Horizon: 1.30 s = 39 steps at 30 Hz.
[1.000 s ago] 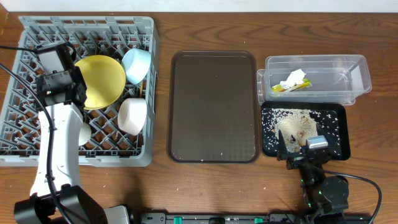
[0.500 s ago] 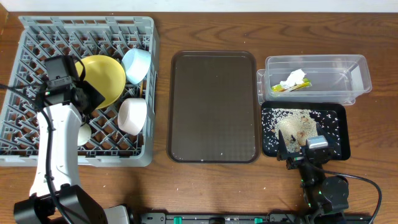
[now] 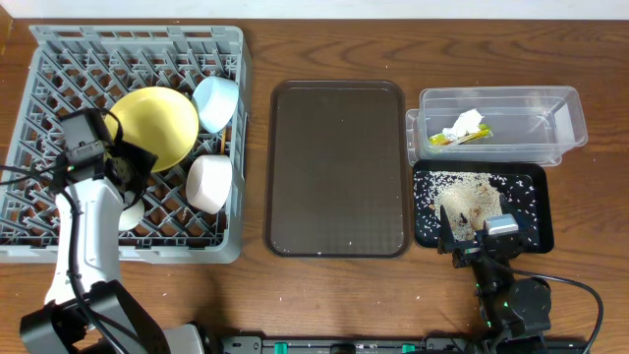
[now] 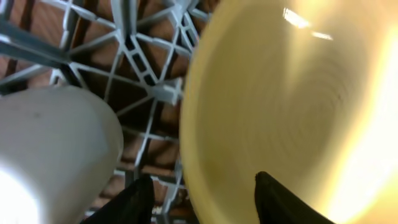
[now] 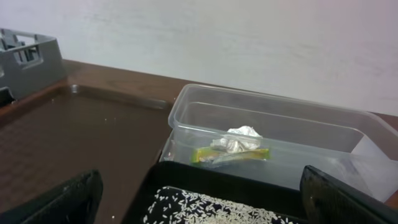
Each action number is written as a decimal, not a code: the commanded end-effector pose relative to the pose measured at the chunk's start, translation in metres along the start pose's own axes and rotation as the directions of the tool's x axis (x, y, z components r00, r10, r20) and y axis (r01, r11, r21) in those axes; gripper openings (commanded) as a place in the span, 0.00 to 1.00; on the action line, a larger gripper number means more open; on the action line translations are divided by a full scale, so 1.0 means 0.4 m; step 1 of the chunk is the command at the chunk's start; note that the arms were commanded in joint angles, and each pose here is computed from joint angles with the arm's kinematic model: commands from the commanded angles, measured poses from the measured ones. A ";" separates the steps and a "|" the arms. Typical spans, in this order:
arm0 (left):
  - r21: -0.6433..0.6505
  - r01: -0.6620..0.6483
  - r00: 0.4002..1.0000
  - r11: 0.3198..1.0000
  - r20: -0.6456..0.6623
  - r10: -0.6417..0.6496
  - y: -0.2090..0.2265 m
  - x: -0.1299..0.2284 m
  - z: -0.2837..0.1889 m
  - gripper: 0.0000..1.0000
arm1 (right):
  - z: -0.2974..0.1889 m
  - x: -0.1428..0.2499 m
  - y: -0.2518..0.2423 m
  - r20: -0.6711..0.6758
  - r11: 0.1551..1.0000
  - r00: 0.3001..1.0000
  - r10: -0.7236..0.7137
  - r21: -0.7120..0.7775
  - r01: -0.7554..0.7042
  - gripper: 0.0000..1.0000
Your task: Sort waste into correct bins and load items into the dishwasher
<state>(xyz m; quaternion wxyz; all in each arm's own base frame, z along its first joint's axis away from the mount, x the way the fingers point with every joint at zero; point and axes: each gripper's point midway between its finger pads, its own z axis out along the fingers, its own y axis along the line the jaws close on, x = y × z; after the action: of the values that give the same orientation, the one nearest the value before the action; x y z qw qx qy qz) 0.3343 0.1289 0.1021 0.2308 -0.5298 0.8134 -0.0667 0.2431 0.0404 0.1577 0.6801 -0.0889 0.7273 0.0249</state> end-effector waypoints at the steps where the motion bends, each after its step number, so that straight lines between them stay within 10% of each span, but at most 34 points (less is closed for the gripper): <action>1: 0.019 0.025 1.000 1.000 -0.005 -0.025 -0.003 -0.006 0.009 0.51 | 0.000 0.002 -0.004 0.000 1.000 1.000 0.013 0.006 -0.013 0.99; 10: -0.017 0.024 0.998 1.000 -0.050 -0.025 0.019 0.016 0.074 0.43 | 0.000 0.002 -0.004 0.000 1.000 1.000 0.012 0.006 -0.012 0.99; 19: 0.044 0.015 1.000 0.999 -0.011 -0.015 -0.016 -0.011 0.072 0.09 | 0.000 0.002 -0.004 0.000 1.000 1.000 0.012 0.006 -0.012 0.99; 32: 0.218 -0.266 0.945 0.939 0.251 0.210 -0.128 -0.100 -0.119 0.08 | 0.000 0.003 -0.004 0.000 1.000 1.000 0.012 0.006 -0.012 0.99; 39: -0.018 -0.398 0.849 0.917 0.373 0.376 -0.058 -0.155 -0.171 0.08 | 0.000 0.003 -0.004 0.000 1.000 1.000 0.012 0.006 -0.012 0.99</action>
<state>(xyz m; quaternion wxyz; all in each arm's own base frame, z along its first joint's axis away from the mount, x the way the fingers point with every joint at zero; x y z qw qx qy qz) 0.3530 0.1474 0.1873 0.4036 -0.3917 0.8264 -0.0253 0.2431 0.0404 0.1577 0.6801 -0.0889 0.7273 0.0249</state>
